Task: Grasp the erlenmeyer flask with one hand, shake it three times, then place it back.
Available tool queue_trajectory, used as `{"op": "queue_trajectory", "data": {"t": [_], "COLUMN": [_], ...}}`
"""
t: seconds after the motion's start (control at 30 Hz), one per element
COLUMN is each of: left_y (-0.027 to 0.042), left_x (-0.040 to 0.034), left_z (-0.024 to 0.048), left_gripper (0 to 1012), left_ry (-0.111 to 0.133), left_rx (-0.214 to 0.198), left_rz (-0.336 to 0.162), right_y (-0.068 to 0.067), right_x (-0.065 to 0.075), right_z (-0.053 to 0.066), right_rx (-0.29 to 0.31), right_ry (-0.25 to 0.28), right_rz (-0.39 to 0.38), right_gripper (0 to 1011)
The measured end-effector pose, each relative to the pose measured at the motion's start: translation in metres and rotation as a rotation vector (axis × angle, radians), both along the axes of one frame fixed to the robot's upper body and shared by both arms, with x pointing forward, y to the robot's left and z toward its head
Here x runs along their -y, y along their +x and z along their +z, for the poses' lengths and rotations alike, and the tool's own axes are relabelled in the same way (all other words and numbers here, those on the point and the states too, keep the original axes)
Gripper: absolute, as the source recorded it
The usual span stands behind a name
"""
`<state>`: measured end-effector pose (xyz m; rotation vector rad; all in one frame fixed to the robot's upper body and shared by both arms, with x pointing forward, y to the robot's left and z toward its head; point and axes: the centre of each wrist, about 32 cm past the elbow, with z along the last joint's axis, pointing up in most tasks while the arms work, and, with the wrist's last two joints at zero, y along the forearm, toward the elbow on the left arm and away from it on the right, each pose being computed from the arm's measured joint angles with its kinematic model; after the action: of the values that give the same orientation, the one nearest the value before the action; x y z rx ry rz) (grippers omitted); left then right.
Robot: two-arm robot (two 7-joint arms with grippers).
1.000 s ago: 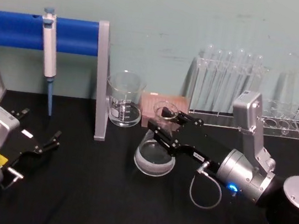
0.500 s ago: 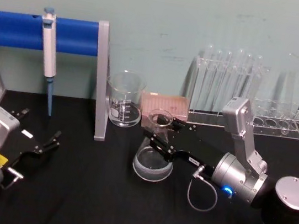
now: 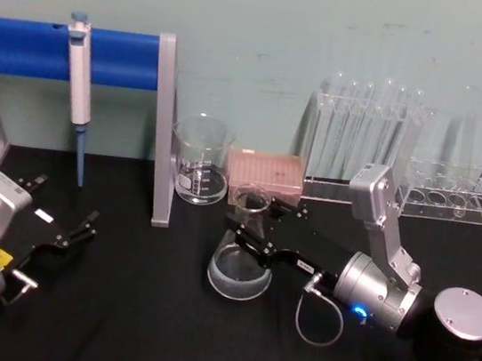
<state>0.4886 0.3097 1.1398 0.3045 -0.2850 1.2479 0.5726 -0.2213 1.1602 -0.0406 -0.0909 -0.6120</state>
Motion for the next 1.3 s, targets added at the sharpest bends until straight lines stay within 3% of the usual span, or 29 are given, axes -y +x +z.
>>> {"op": "queue_trajectory", "data": {"t": [0.77,1.3], "left_y": [0.0,0.0], "left_x": [0.0,0.0], "left_z": [0.0,0.0], "left_gripper": [1001,1001], "left_ry": [0.0,0.0], "left_rx": [0.0,0.0], "left_rz": [0.0,0.0], "right_y": [0.01,0.01], "right_x": [-0.008,-0.009], "right_z": [-0.017,-0.021], "right_rx": [-0.017,-0.034], "right_ry": [0.001,0.0], "right_rz": [0.049,0.064], "right_gripper": [458,458]}}
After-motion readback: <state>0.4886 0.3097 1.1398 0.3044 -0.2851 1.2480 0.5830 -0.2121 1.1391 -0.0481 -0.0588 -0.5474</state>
